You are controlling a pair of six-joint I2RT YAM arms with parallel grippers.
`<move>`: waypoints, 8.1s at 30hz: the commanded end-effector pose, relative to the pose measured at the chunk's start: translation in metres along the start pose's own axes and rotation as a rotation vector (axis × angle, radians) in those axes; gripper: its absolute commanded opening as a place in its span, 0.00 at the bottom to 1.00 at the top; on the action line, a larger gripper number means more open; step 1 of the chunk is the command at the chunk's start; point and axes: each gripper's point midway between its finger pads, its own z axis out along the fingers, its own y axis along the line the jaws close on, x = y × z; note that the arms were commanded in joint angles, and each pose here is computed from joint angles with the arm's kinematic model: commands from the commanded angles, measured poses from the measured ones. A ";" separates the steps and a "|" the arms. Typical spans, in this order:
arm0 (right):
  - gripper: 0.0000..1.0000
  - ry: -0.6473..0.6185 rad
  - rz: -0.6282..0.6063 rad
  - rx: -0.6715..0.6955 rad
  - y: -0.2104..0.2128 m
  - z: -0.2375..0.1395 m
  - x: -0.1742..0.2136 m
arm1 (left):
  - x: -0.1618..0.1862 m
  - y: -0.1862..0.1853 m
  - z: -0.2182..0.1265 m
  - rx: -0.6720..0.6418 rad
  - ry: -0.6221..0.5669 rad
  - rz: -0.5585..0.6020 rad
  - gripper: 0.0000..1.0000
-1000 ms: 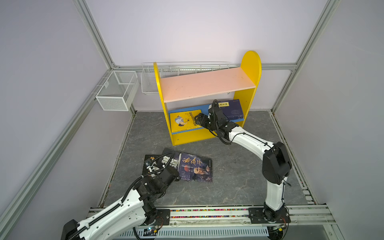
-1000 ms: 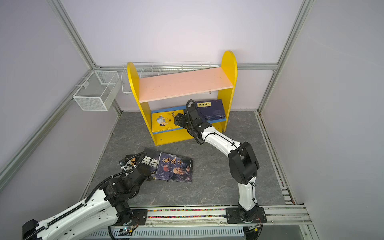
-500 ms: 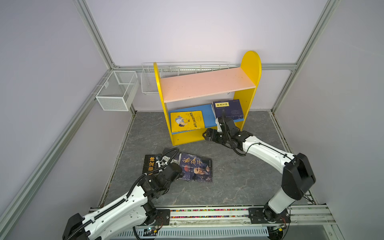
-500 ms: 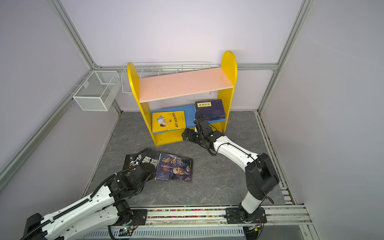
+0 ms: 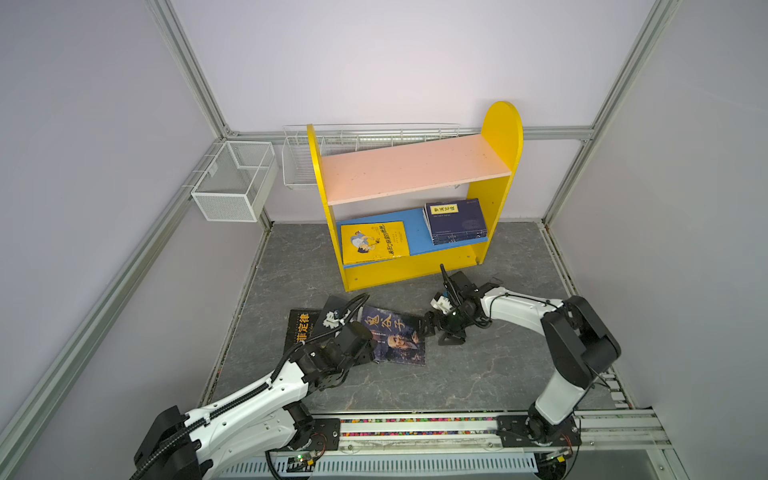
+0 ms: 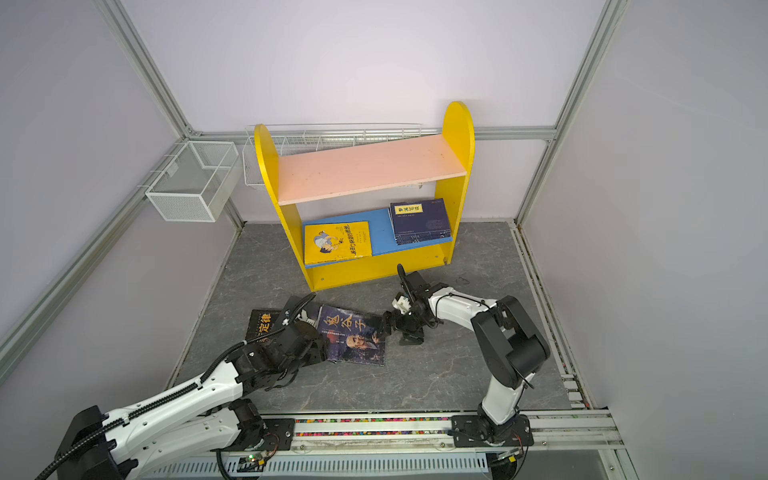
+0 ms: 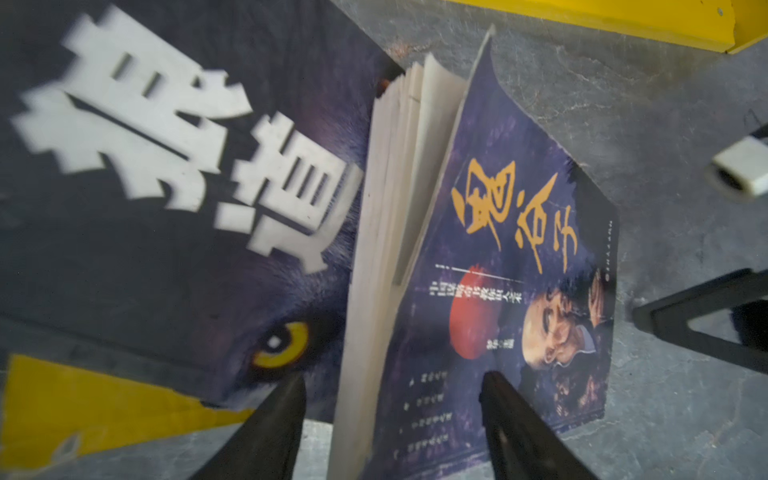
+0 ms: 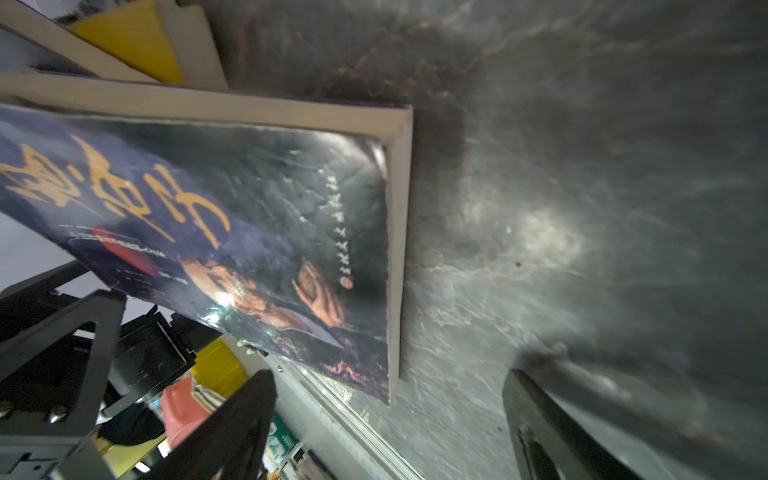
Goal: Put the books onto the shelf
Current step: 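Tilt the purple book upright with the right gripper while the left pushes its cover, then lift the purple book off the floor with the right gripper, then carry the purple book onto the yellow book on the shelf with the right gripper, then lower the purple book flat and push it square with the right gripper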
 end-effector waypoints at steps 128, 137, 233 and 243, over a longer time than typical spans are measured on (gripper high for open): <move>0.07 -0.967 -0.357 -0.771 0.233 -0.208 -0.188 | -0.070 0.060 -0.059 -0.028 -0.361 -0.468 0.67; 0.07 -0.924 -0.306 -0.584 0.222 -0.155 -0.209 | -0.065 0.060 -0.058 -0.027 -0.338 -0.461 0.67; 0.36 -0.694 -0.663 0.306 0.138 -0.117 -0.188 | -0.057 0.058 -0.047 -0.030 -0.287 -0.464 0.66; 0.29 -0.688 -0.660 0.333 0.139 -0.110 -0.204 | -0.056 0.061 -0.049 -0.039 -0.291 -0.468 0.66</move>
